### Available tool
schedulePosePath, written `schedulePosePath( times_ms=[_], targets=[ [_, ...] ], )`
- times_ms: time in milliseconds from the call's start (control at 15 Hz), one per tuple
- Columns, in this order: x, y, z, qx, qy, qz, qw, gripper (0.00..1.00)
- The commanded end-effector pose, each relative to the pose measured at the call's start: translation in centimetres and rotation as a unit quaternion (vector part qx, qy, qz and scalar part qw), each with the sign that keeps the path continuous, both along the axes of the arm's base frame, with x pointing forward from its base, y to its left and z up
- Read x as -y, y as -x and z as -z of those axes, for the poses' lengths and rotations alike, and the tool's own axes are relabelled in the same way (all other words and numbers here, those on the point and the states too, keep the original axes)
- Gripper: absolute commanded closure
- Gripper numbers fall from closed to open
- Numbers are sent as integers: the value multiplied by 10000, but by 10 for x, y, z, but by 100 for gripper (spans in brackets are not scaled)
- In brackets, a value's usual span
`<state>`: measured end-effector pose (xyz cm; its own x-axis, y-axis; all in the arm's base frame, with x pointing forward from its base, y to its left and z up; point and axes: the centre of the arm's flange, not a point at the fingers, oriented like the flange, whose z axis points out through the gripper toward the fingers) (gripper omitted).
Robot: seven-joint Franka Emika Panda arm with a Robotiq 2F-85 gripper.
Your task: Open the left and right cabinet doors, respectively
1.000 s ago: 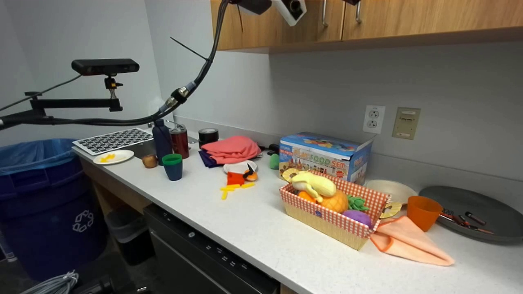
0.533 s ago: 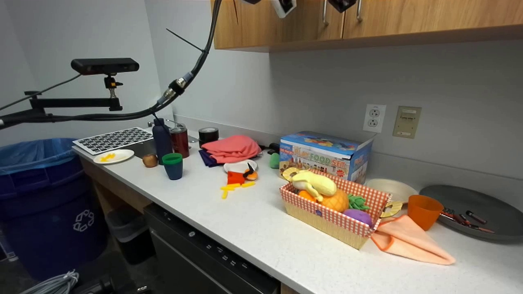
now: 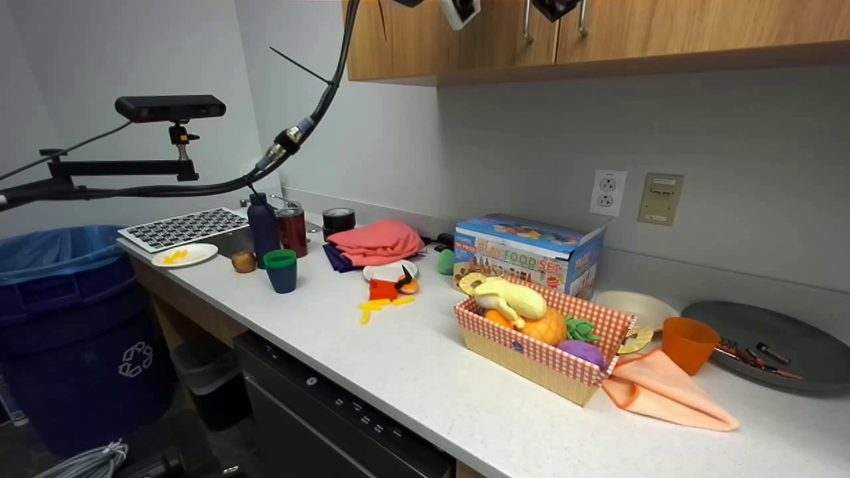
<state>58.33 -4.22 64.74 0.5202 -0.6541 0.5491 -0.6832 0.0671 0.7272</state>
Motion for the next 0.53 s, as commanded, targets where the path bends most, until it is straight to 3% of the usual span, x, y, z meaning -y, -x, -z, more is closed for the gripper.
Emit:
schedulePosePath(
  times_ms=[0, 267, 467],
  targets=[
    [16, 19, -19, 104, -217, -235, 9994, 0],
    [16, 19, -29, 297, -577, -600, 9961, 0],
    [15, 14, -34, 619, -887, -1264, 9861, 0]
  ],
)
